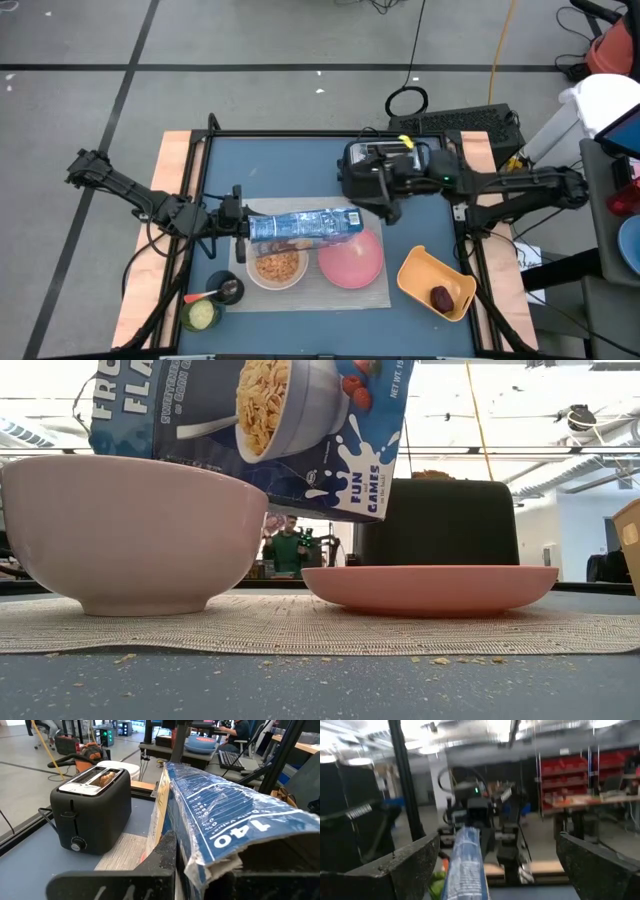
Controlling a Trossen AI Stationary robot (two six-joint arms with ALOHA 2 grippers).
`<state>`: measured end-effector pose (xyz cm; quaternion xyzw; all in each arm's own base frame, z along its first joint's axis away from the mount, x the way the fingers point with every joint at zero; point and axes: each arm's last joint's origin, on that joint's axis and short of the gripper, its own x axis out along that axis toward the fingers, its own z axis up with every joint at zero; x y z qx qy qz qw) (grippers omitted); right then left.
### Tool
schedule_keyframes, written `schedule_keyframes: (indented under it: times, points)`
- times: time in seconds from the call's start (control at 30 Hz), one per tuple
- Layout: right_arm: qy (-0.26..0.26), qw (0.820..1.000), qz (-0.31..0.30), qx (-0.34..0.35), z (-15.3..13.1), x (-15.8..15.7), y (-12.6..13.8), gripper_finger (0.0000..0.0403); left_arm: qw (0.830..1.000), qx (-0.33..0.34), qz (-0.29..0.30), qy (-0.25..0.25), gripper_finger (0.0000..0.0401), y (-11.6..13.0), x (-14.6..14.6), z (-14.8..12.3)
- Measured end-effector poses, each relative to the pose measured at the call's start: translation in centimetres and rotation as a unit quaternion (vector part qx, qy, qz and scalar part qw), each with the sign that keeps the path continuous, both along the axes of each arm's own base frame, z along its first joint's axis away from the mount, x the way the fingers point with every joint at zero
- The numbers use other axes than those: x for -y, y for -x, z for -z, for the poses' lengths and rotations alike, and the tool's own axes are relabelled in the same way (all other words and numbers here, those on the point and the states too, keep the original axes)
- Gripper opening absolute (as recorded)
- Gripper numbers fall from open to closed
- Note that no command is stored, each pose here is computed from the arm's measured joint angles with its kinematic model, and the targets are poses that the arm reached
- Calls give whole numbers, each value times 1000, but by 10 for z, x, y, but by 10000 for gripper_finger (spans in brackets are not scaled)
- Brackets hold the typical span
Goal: Arrange a breakfast setting
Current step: Pour the cereal into the white bowl
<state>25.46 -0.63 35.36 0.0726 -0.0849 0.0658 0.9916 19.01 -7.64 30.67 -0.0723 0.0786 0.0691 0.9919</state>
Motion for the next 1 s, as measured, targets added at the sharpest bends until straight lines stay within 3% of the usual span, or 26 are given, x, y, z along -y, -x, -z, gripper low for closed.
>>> schedule_keyframes:
  times: [0.27, 0.57, 0.77, 1.0]
  points:
    - [50, 997, -27, -53, -5, -18, -28, 386, 1000, -4, 0, -2, 3, 0, 0, 1]
    - [76, 992, -56, -84, 13, -37, -43, 386, 1000, -6, 0, -2, 3, 0, 0, 1]
    - [77, 991, -15, -108, 23, -35, -51, 386, 1000, -6, 0, -2, 3, 0, 0, 1]
    - [91, 985, -22, -144, 31, -36, -50, 386, 1000, -6, 0, -2, 3, 0, 0, 1]
